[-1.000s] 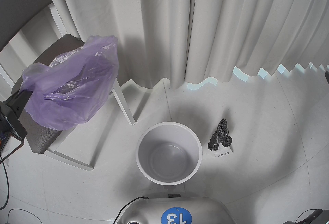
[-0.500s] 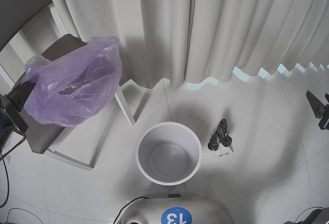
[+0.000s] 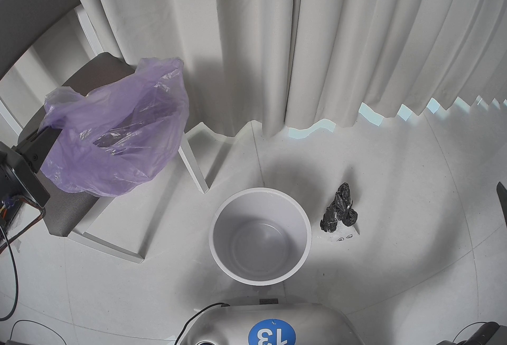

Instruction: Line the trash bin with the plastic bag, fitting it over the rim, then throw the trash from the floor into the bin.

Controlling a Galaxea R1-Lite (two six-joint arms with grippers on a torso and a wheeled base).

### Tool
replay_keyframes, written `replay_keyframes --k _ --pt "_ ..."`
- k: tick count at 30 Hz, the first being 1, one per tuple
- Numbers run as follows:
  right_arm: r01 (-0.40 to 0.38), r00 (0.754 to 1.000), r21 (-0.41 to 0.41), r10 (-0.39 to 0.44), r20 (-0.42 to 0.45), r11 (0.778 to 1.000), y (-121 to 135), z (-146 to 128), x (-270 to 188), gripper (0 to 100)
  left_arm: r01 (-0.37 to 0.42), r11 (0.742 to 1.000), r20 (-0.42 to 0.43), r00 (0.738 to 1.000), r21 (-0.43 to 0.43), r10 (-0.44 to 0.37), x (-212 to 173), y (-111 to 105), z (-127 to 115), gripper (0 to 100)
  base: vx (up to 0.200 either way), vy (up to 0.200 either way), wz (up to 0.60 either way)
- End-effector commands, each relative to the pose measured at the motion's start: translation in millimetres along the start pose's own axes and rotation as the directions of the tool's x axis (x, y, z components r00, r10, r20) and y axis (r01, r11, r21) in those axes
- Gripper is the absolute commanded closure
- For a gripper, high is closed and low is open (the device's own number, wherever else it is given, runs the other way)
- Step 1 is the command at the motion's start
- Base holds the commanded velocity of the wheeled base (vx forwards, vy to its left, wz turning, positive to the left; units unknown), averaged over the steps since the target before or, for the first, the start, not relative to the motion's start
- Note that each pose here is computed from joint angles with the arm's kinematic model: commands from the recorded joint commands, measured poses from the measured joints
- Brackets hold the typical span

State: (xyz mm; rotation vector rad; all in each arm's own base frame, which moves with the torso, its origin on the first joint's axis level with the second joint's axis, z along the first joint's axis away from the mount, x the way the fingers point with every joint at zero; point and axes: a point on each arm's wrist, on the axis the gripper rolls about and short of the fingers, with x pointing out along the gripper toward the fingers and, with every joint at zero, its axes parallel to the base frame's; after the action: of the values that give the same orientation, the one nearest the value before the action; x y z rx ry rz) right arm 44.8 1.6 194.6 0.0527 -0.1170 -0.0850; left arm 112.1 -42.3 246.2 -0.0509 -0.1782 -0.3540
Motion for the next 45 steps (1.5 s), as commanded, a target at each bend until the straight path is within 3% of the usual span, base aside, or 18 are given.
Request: replay_keyframes --k 1,10,19,28,38,40,45 --pt "-0.003 0.998 0.008 0.002 0.057 1.000 1.0 21.7 2.5 0 0.002 1.000 -0.004 1.000 -0.001 -0.002 0.7 -0.6 -0.9 100 0.000 0.000 0.00" --pt "0.009 0.996 0.001 -0.010 0.090 1.000 7.0 53.2 24.7 0 -0.001 1.000 -0.002 1.000 -0.002 0.001 2.6 -0.4 -1.8 100 0.000 0.000 0.00" --pt "-0.009 0.999 -0.010 0.009 0.031 1.000 14.5 50.3 49.6 0 -0.001 1.000 -0.007 1.000 -0.002 0.001 4.0 -0.5 -2.4 100 0.000 0.000 0.00" --pt "-0.100 0.994 0.026 0.099 0.041 0.995 37.2 40.9 90.0 0 -0.040 0.999 0.017 0.999 -0.001 0.040 -1.9 0.5 1.0 100 0.000 0.000 0.00" --pt "-0.251 0.968 0.062 0.249 0.035 0.966 68.6 31.6 104.5 0 -0.029 1.000 -0.021 0.999 0.001 0.029 -2.4 -4.5 -8.5 100 0.000 0.000 0.00" --pt "-0.326 0.945 0.066 0.326 0.011 0.943 83.3 27.2 103.0 0 -0.031 0.999 -0.013 0.999 0.016 0.031 5.8 -5.0 -2.5 100 0.000 0.000 0.00" --pt "-0.408 0.910 0.067 0.412 -0.054 0.910 108.1 11.9 109.8 0 -0.036 0.998 0.020 0.999 0.043 0.035 25.7 -5.7 15.2 100 0.000 0.000 0.00"
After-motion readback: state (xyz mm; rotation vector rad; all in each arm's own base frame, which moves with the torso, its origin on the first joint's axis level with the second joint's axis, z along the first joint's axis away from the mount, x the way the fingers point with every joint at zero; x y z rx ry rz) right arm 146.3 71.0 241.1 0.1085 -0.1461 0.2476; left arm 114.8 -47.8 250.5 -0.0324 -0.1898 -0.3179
